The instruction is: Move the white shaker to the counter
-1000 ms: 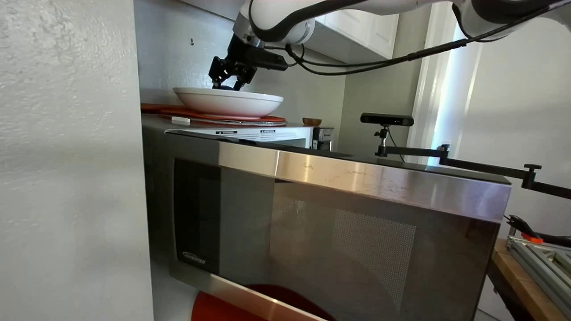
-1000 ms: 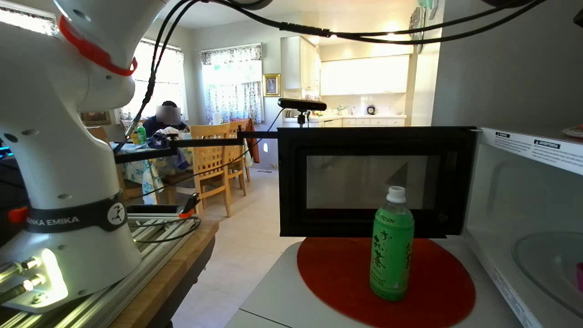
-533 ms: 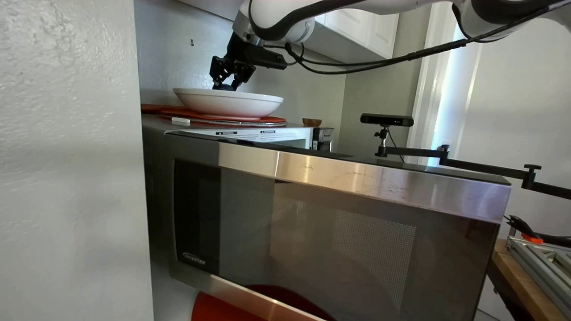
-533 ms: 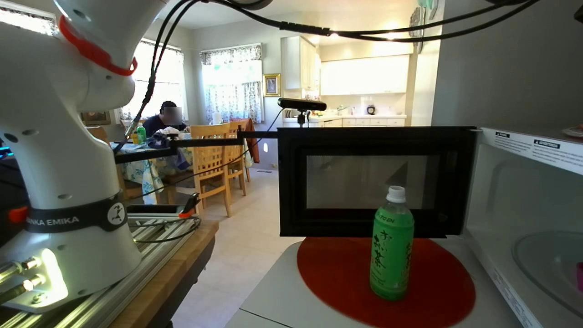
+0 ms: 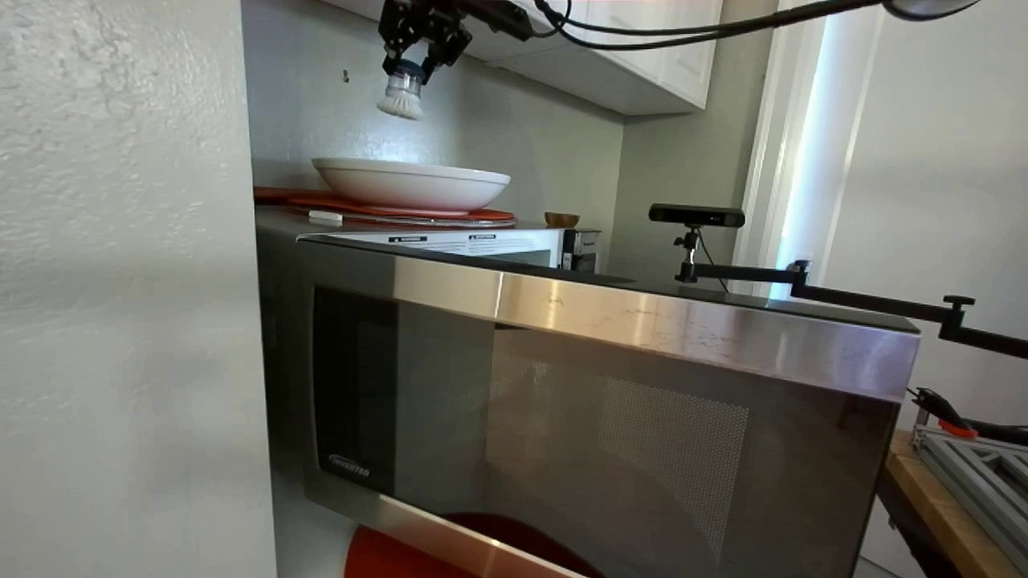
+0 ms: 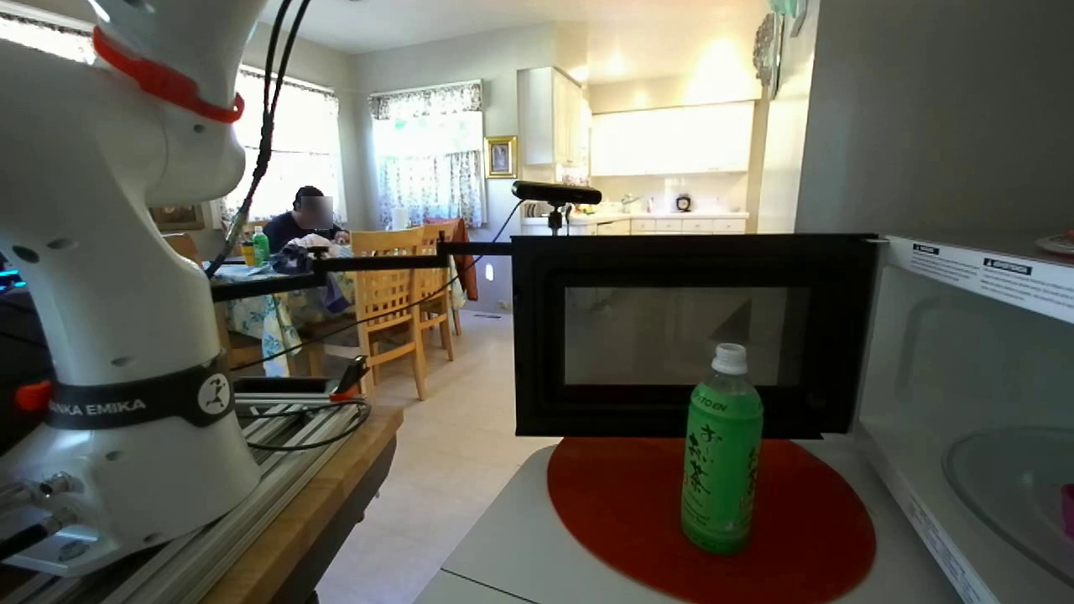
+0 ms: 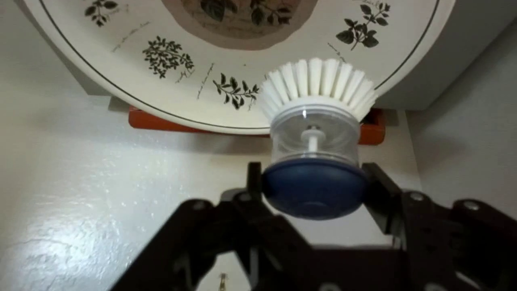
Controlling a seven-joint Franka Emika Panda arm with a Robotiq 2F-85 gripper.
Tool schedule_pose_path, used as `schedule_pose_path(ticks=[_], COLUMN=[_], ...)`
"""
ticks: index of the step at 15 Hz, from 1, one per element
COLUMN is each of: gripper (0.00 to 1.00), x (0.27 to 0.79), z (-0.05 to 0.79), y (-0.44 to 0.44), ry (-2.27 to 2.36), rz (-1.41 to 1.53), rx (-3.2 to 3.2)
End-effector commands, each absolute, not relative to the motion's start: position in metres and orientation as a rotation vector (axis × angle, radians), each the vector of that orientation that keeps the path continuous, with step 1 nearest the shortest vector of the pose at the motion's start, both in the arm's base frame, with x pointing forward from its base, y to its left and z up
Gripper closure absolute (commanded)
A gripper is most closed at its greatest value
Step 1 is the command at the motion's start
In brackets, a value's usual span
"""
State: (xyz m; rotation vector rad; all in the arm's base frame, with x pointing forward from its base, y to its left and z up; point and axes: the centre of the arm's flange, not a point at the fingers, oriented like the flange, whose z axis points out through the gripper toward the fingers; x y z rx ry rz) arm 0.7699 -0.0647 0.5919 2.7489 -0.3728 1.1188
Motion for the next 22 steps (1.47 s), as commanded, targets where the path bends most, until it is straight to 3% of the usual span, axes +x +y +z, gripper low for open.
schedule_pose_path(ticks=[1, 11, 22], gripper=[0.62, 0.62, 0.62], x=[0.7, 0.588, 0.49], z=[0.604, 0.621, 0.533], y=[-0.053, -0.015, -0.02], ry=[-0.474, -0.634, -0.733], rz=[1.099, 0.948, 0.833], rx=[2.741, 2.747, 2.646])
